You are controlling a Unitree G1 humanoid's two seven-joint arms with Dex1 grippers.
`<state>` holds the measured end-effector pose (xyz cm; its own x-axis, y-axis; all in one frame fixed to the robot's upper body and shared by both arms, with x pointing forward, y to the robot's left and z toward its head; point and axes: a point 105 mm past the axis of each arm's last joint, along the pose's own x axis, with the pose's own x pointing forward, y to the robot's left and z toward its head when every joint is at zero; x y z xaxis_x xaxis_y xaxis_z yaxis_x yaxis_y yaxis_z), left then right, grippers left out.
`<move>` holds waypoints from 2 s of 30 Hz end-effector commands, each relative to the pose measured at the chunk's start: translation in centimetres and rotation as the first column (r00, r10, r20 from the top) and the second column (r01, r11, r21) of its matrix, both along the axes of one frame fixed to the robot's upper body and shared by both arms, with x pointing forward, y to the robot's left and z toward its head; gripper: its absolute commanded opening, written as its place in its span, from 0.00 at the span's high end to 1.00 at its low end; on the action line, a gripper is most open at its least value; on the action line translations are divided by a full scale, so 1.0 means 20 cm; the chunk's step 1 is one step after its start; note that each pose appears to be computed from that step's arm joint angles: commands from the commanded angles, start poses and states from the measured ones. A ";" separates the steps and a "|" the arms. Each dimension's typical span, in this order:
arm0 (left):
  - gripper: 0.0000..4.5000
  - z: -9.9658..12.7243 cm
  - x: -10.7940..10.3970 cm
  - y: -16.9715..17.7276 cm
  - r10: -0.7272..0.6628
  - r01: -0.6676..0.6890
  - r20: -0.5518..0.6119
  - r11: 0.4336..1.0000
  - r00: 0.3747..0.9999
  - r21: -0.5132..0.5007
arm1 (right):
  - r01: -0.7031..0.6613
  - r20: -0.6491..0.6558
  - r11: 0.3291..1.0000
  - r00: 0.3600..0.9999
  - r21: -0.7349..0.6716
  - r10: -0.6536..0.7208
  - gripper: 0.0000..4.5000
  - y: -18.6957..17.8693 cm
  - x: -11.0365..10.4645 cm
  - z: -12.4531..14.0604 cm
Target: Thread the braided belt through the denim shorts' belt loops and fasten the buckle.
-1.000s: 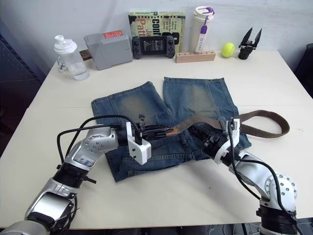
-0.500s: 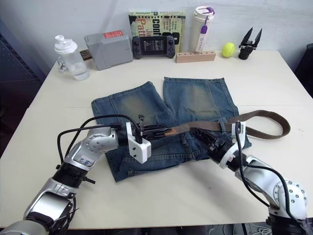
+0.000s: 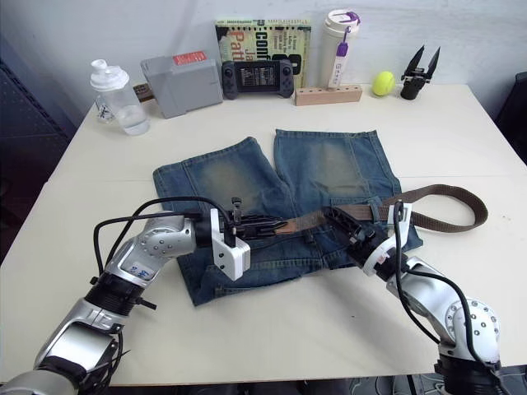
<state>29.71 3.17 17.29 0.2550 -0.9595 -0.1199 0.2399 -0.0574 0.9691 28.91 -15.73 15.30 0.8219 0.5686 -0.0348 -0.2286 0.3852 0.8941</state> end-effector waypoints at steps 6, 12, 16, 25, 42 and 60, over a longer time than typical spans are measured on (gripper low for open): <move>1.00 0.04 -0.04 -0.01 -0.032 0.033 0.037 0.999 0.999 -0.014 | 0.011 0.033 0.999 0.999 0.053 -0.013 0.42 0.03 0.01 0.04; 1.00 0.05 -0.03 -0.02 -0.030 0.031 0.043 0.999 0.999 -0.020 | 0.015 0.022 0.999 1.000 0.052 -0.016 0.99 0.04 0.02 0.03; 1.00 0.06 -0.02 -0.02 -0.017 0.018 0.048 0.999 0.999 -0.027 | 0.002 0.025 0.998 1.000 0.055 -0.003 0.99 0.07 0.01 0.03; 0.32 0.05 -0.03 0.04 0.006 -0.030 -0.185 0.991 0.983 -0.128 | 0.106 0.077 0.989 0.990 0.105 -0.114 1.00 -0.08 0.05 0.11; 0.22 -0.05 -0.27 0.22 -0.145 -0.217 -0.902 0.944 0.407 -0.250 | 0.173 0.139 0.985 0.975 0.010 -0.173 1.00 -0.26 0.13 0.11; 0.22 -0.04 -0.22 0.22 -0.110 -0.254 -0.891 0.937 0.440 -0.241 | 0.083 0.226 0.970 0.974 -0.227 -0.031 1.00 -0.09 0.09 0.10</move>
